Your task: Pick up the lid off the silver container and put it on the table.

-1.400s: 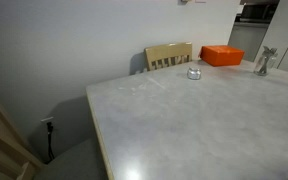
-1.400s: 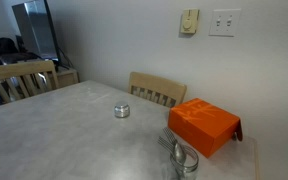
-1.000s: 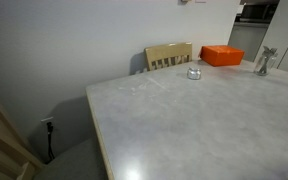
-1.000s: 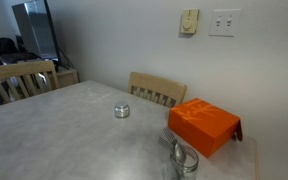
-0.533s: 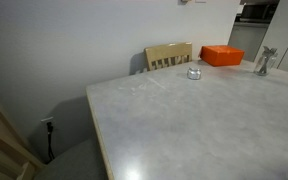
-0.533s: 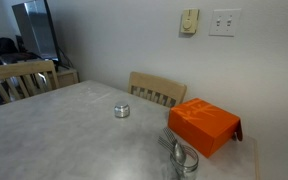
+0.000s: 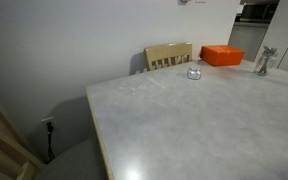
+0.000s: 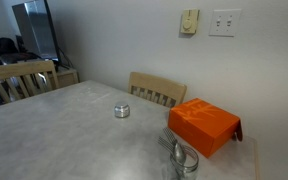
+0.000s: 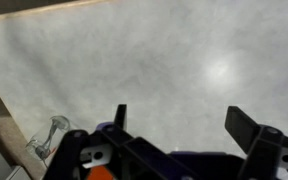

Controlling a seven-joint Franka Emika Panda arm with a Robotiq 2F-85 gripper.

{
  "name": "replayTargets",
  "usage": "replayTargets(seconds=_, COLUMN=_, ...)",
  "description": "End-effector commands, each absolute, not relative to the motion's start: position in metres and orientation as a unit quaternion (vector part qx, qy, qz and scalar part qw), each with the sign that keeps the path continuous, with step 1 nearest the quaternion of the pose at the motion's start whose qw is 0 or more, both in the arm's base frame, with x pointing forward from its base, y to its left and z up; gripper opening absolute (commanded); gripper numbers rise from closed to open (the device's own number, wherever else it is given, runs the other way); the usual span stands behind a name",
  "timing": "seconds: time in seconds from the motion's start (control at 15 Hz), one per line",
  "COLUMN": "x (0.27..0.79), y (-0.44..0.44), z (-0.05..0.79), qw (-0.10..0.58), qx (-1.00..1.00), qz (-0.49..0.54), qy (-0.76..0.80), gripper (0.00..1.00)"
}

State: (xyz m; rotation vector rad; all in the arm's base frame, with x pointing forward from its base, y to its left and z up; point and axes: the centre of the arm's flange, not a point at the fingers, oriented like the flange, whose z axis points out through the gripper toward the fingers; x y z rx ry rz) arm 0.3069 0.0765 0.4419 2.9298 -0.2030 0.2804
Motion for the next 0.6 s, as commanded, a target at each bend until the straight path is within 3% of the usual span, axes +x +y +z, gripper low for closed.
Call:
replayTargets(seconds=0.0, x=0.376, y=0.040, z=0.434, qw=0.098, qx=0.987, qz=0.102, qy=-0.071, gripper=1.00)
replayTargets(seconds=0.33, x=0.456, y=-0.014, z=0.421, qw=0.008, qx=0.992, qz=0.107, qy=-0.068, gripper=1.00)
replayTargets(seconds=0.53, x=0.499, y=-0.041, z=0.420, qw=-0.003, qx=0.996, qz=0.062, qy=-0.059, gripper=1.00)
